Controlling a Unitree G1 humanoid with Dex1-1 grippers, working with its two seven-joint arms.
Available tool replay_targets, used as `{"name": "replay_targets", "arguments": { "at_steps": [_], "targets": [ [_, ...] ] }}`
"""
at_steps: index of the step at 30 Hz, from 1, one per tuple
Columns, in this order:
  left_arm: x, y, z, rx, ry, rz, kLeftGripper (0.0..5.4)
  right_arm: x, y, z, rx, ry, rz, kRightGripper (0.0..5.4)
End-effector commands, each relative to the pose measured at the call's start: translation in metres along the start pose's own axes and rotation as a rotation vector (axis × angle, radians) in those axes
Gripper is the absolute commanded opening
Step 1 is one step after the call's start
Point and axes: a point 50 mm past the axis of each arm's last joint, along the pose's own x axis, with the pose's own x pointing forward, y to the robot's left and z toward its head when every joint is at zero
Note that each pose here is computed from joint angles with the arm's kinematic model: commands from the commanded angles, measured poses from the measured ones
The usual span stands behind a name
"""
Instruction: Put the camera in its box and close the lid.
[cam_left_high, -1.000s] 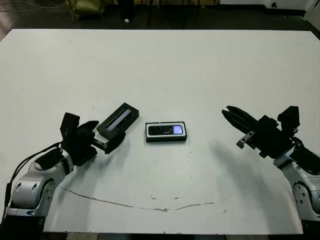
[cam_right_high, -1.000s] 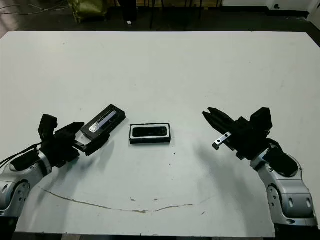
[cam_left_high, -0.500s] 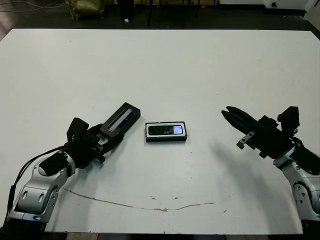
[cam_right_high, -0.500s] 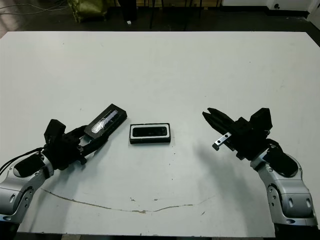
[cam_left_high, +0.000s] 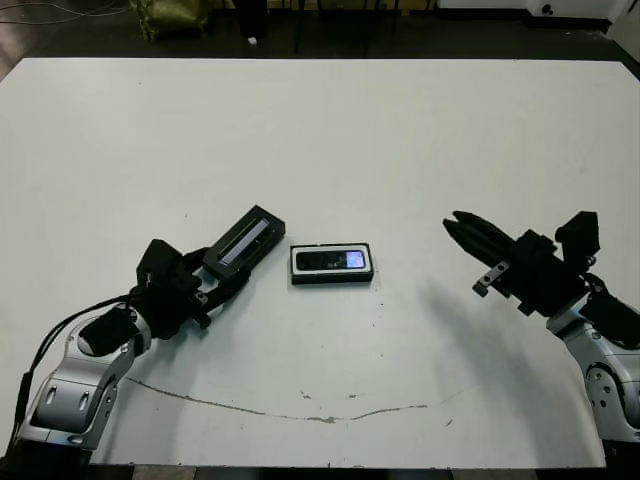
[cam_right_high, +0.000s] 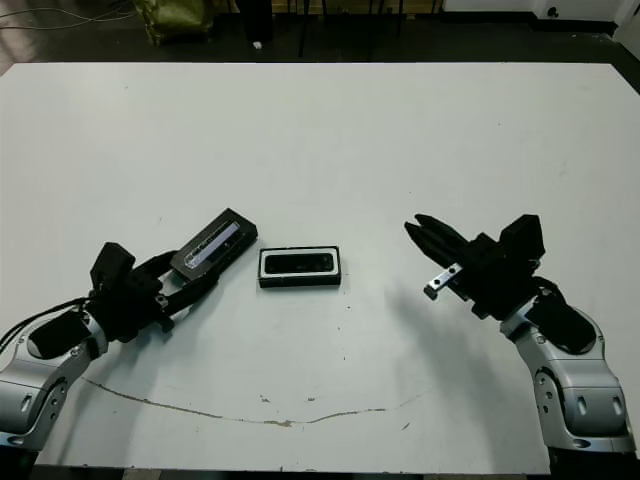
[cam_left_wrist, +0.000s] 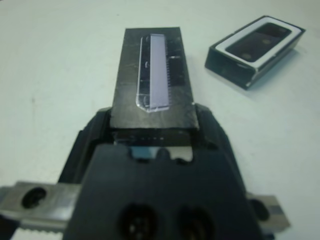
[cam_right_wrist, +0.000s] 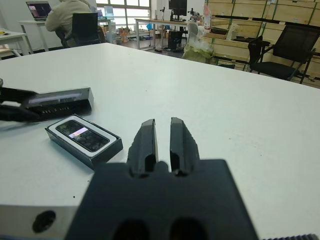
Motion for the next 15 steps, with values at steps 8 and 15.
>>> {"name": "replay_targets", "arguments": {
  "at_steps": [8, 15],
  "targets": [
    [0.0, 0.042, 0.058, 0.15, -0.129, -0.232, 2.21, -0.002, 0.001, -0.005, 0.002, 0.028, 0.009, 0.0],
    [0.016, 0.05, 0.07, 0.192, -0.074, -0.403, 2.21, -0.002, 0.002, -0.003, -0.021, 0.028, 0.008, 0.0]
  ]
}}
